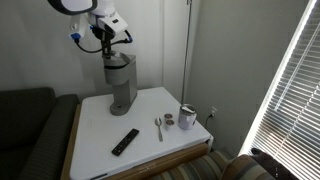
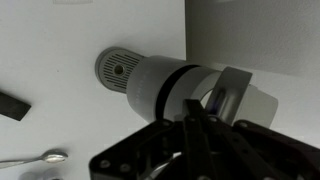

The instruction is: Open the top compartment of the coffee machine.

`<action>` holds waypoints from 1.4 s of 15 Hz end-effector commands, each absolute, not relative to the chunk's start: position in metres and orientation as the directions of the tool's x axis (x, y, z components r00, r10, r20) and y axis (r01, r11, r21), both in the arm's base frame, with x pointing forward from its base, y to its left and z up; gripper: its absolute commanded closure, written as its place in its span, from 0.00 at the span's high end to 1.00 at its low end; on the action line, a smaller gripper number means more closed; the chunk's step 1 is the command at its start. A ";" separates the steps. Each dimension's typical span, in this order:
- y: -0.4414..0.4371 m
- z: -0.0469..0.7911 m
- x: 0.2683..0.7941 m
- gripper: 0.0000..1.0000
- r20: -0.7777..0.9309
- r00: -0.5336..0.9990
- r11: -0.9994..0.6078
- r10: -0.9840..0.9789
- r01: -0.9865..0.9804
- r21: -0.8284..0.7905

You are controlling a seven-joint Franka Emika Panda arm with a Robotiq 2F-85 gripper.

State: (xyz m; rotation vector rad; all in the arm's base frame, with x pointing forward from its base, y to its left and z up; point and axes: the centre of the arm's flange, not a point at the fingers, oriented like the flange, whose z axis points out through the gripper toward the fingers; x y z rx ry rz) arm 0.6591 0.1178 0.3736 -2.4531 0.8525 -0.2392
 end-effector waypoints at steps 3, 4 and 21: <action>0.122 0.388 0.663 0.00 0.060 0.785 -0.665 -0.616 -0.478 -0.574; 0.122 0.392 0.662 0.00 0.069 0.784 -0.667 -0.617 -0.474 -0.575; 0.145 0.428 0.682 0.00 0.164 0.809 -0.728 -0.565 -0.396 -0.559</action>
